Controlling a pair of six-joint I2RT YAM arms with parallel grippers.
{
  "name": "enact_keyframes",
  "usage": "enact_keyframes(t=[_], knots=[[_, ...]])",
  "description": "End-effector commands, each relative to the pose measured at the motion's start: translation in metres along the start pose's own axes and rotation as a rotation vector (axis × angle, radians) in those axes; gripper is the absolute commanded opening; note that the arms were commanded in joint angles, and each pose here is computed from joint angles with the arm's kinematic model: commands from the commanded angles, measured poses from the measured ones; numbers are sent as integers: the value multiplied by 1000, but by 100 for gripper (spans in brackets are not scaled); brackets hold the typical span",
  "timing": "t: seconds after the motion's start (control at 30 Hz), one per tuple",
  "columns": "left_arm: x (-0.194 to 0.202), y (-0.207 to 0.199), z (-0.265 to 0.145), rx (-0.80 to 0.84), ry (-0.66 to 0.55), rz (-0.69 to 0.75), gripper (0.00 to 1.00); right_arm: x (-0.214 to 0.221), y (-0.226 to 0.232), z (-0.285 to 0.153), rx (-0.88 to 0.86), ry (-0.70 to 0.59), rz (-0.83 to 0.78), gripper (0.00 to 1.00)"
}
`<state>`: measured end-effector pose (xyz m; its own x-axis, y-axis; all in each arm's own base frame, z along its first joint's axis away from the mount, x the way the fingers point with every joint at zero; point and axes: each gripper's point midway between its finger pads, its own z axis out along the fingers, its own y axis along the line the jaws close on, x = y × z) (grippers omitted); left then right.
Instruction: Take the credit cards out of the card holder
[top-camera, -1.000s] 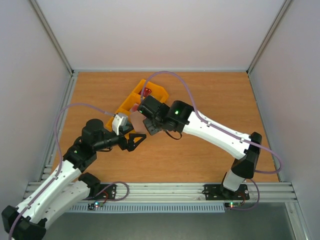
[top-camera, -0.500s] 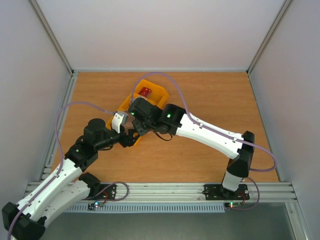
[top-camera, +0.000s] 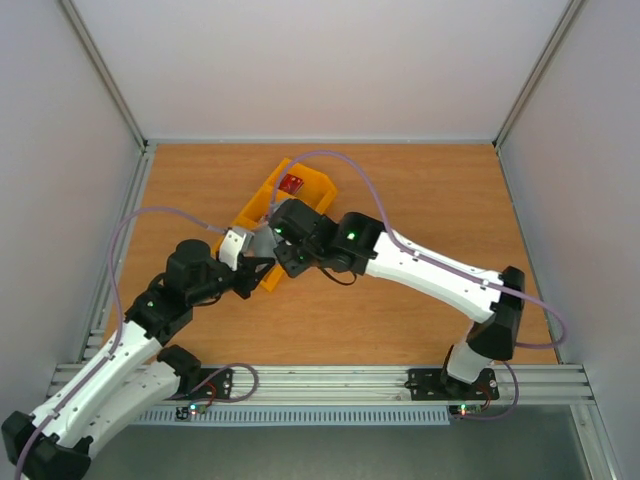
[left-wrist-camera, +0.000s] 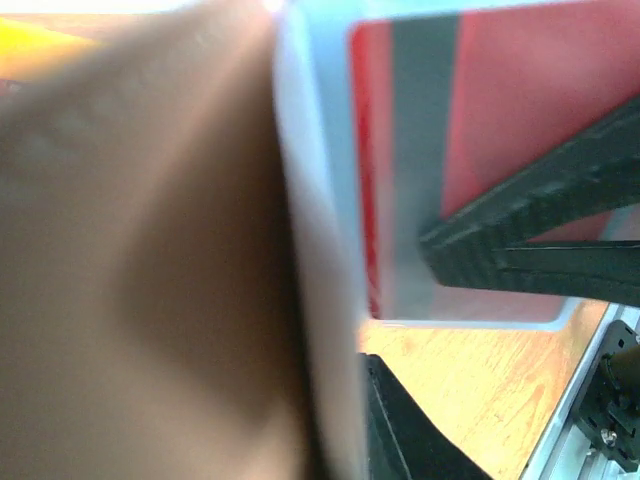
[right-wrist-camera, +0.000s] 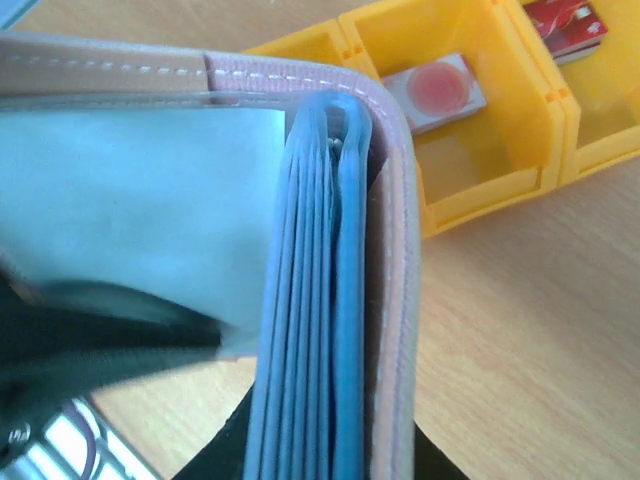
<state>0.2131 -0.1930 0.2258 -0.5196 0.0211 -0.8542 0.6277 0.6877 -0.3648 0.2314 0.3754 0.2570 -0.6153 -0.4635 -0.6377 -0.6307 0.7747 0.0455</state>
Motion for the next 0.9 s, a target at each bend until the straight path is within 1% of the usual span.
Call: enact_keyframes(t=[0.0,0.13,0.23,0.3,0.33,0.43,0.47,0.53,0.57,0.63,0.7,0.77,0.87], knots=[[-26,-16,-16,57,-65,45,23,1,2,-30,-148,-50,-40,1],[-31,-33,-24,172,-80,28,25,10,7,-50,-273,-70,-79,1],[-35,-43,-27,245,-91,9,25,13,11,-65,-379,-101,-94,1],[-37,-50,-29,283,-97,8,20,15,16,-77,-468,-131,-104,1],[-38,-53,-29,302,-98,12,17,17,23,-85,-537,-140,-119,1],[-41,-65,-35,366,-104,43,5,25,33,-103,-656,-182,-176,1],[-41,-70,-38,393,-102,54,2,29,35,-107,-690,-196,-195,1],[-41,-71,-39,399,-100,55,1,34,39,-120,-757,-226,-218,1],[-39,-68,-38,380,-92,43,5,36,40,-125,-786,-241,-223,1],[-37,-55,-33,302,-89,17,25,36,37,-134,-823,-270,-209,1],[-37,-38,-29,203,-96,7,42,31,23,-128,-782,-280,-139,1],[-38,-23,-28,113,-107,18,52,26,-3,-104,-648,-239,-16,1],[-44,-9,-32,17,-132,79,62,29,-56,-61,-339,-106,186,1]])
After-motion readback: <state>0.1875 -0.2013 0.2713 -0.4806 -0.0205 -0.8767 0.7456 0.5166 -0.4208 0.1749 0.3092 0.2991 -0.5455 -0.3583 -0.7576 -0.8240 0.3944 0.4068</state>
